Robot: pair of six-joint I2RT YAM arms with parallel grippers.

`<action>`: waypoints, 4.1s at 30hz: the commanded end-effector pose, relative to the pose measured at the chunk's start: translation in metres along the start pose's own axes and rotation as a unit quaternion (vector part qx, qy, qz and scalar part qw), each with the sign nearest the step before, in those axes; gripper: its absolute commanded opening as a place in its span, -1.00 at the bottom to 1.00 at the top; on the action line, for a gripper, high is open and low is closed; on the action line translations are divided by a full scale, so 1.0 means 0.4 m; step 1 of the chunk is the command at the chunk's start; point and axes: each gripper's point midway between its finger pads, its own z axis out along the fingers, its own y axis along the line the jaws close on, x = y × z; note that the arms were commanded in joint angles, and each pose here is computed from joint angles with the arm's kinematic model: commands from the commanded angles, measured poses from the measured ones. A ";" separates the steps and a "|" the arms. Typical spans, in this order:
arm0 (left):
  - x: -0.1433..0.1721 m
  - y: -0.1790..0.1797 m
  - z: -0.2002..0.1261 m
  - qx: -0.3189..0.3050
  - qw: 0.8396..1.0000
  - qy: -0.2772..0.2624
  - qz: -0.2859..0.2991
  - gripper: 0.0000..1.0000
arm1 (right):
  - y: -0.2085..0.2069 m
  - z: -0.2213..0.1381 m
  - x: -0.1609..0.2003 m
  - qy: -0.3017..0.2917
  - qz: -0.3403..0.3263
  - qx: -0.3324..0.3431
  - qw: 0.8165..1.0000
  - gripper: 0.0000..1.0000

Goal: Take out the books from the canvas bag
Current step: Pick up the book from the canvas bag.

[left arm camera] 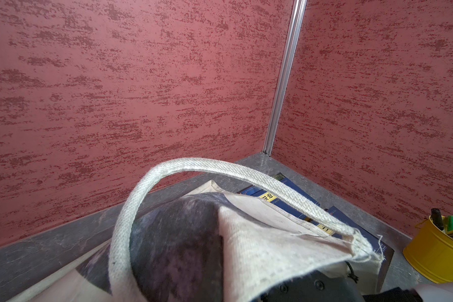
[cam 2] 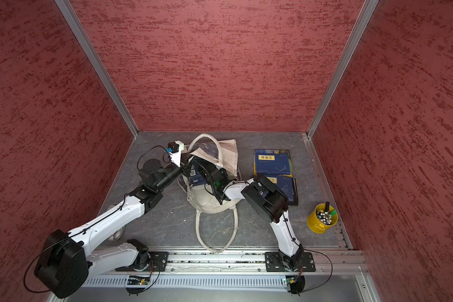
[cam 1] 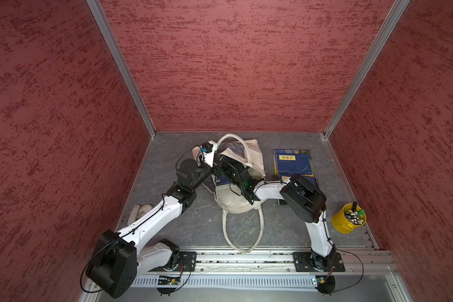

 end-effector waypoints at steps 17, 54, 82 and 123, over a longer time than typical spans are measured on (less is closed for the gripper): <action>-0.087 -0.040 -0.018 0.029 0.997 -0.060 0.030 -1.00 | -0.099 -0.116 0.053 -0.006 0.044 0.043 0.998 0.44; -0.076 -0.066 -0.017 0.049 0.997 -0.056 0.031 -1.00 | 0.093 0.060 -0.086 -0.062 -0.031 -0.057 0.996 -0.33; -0.077 -0.057 -0.016 0.037 0.997 -0.056 0.043 -1.00 | -0.080 -0.120 0.064 -0.001 0.035 0.009 0.999 0.19; -0.081 -0.058 -0.020 0.036 0.997 -0.059 0.043 -1.00 | 0.030 0.055 -0.073 -0.076 0.026 -0.039 0.996 -0.69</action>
